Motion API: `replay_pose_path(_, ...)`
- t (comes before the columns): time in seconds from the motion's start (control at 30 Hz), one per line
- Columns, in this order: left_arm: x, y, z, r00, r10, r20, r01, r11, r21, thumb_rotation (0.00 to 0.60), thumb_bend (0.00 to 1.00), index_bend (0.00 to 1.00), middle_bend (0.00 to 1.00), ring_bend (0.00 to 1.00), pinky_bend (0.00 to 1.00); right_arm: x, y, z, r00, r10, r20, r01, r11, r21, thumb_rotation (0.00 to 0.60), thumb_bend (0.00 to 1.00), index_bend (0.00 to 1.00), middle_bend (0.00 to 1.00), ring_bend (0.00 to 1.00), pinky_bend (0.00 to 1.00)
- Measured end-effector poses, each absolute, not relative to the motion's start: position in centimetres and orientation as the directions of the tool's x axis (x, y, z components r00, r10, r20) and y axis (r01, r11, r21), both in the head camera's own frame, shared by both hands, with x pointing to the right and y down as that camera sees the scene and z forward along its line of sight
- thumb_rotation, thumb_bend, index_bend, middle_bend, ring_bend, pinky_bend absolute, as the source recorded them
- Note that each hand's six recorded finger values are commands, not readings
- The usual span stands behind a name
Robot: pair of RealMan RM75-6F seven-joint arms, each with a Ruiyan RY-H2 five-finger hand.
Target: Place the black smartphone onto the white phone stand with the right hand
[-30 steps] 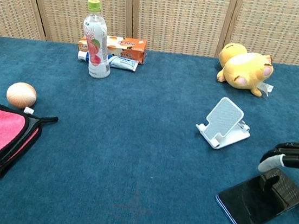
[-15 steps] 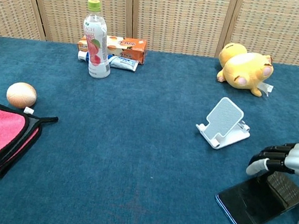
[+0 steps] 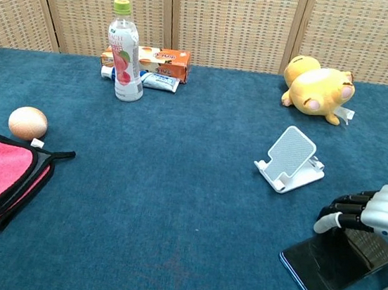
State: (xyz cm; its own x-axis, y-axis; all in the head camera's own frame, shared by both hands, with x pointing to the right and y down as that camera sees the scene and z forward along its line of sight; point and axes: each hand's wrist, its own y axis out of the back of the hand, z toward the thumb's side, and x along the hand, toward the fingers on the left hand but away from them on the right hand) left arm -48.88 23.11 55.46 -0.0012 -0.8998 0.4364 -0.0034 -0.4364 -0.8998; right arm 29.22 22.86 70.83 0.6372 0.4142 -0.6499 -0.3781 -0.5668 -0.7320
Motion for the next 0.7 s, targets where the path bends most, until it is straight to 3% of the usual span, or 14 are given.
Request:
replay_pose_path(0.2, -48.8, 23.1, 55.5, -0.003, -0.899, 0.437, -0.003, -0.437, -0.899, 0.600, 0.00, 0.00, 0.00, 0.00, 0.00, 29.1, 23.1, 71.0, 0.644, 0.411, -0.645, -0.371, -0.570, -0.733, 0.600, 0.43, 0.38, 0.40, 0.36, 0.31)
replay_pose_path(0.3, -48.8, 23.1, 55.5, -0.003, -0.900, 0.437, -0.004, -0.437, -0.900, 0.600, 0.00, 0.00, 0.00, 0.00, 0.00, 29.1, 23.1, 70.9, 0.650, 0.415, -0.636, -0.359, -0.571, -0.739, 0.600, 0.45, 0.40, 0.46, 0.41, 0.32)
replay_pose_path(0.7, -48.9, 23.1, 55.4, -0.001, -0.900, 0.436, -0.006, -0.436, -0.900, 0.600, 0.00, 0.00, 0.00, 0.00, 0.00, 29.2, 22.5, 69.4, 0.666, 0.447, -0.597, -0.310, -0.562, -0.767, 0.600, 0.47, 0.43, 0.48, 0.43, 0.34)
